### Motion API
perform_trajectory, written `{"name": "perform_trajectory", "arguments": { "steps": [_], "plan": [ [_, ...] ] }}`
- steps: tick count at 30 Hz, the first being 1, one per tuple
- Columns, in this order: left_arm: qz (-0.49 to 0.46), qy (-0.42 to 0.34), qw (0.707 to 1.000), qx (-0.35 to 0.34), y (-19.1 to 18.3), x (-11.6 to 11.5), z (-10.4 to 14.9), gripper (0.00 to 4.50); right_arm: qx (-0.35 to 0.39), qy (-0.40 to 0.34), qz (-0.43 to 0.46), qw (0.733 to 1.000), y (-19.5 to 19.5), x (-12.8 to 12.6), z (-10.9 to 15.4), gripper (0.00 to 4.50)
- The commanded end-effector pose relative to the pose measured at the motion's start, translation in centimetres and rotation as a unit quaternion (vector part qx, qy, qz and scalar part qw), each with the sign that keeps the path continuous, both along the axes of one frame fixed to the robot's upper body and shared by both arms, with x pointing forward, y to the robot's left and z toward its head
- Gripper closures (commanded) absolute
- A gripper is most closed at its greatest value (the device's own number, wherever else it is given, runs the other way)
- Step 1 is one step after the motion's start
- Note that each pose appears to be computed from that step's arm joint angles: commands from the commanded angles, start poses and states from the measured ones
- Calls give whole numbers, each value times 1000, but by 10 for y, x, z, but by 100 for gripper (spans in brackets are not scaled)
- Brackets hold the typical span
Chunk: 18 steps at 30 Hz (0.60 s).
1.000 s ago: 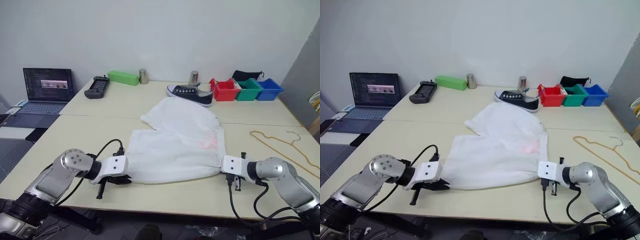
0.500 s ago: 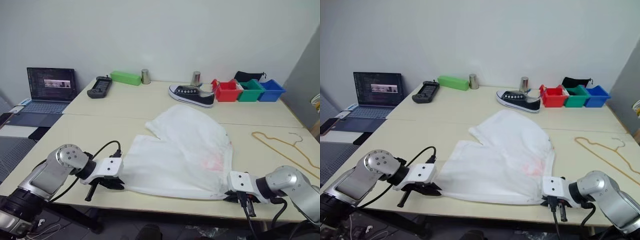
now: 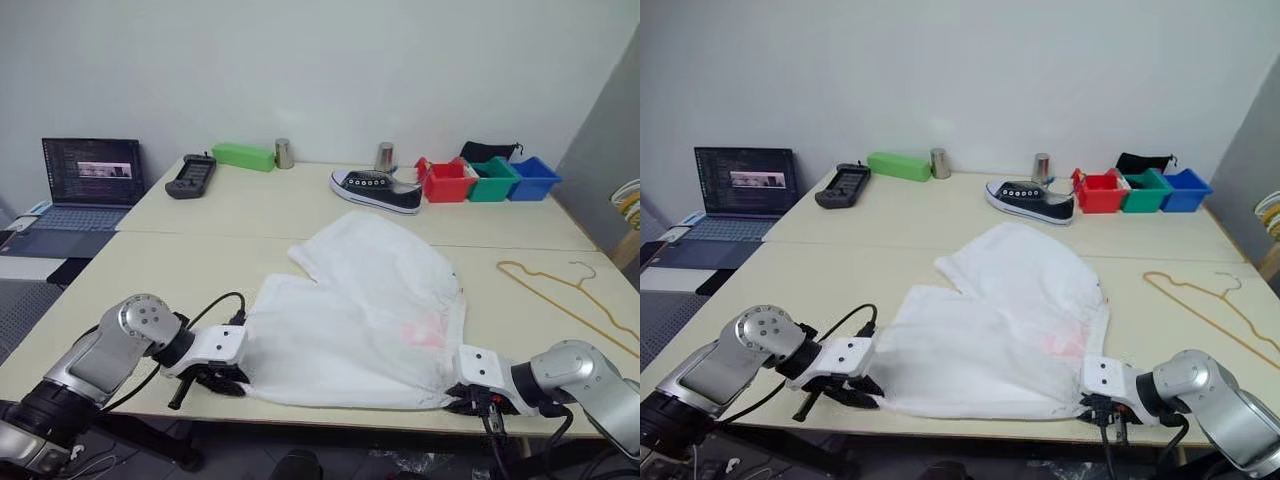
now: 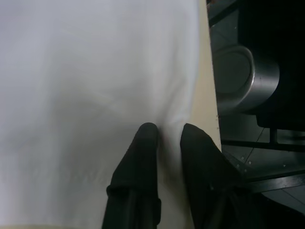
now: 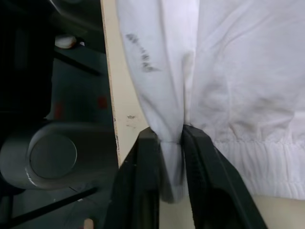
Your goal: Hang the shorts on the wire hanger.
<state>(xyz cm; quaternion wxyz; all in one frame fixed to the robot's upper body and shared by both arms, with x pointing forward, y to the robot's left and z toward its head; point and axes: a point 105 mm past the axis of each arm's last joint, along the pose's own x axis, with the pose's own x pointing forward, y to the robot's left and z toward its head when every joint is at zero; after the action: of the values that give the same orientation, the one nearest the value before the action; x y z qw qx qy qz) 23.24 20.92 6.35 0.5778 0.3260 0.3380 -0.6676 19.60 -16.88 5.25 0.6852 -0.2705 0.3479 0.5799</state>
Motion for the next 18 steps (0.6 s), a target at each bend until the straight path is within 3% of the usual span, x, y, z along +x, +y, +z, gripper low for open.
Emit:
{"name": "perform_trajectory", "arguments": {
  "steps": [1,6,9,12,13,15,18],
  "plan": [
    [-29,-31,999,-20,-12,6,24,262,26,-1,19,999,5,-5,26,254],
    [-55,-23,996,-73,-36,-3,49,162,65,3,16,998,8,-7,54,144],
    [-47,-18,987,-155,-65,0,78,93,95,-22,-28,995,5,9,73,70],
    [-15,-53,966,-252,-99,21,106,33,105,-66,-125,984,-12,42,81,70],
    [-1,-70,958,-278,-109,30,112,33,102,-78,-158,979,-20,53,81,70],
    [50,-121,928,-348,-139,57,128,33,92,-131,-266,951,-49,89,84,70],
    [63,-155,912,-376,-161,69,130,33,68,-194,-390,898,-92,125,89,70]
  ]
}}
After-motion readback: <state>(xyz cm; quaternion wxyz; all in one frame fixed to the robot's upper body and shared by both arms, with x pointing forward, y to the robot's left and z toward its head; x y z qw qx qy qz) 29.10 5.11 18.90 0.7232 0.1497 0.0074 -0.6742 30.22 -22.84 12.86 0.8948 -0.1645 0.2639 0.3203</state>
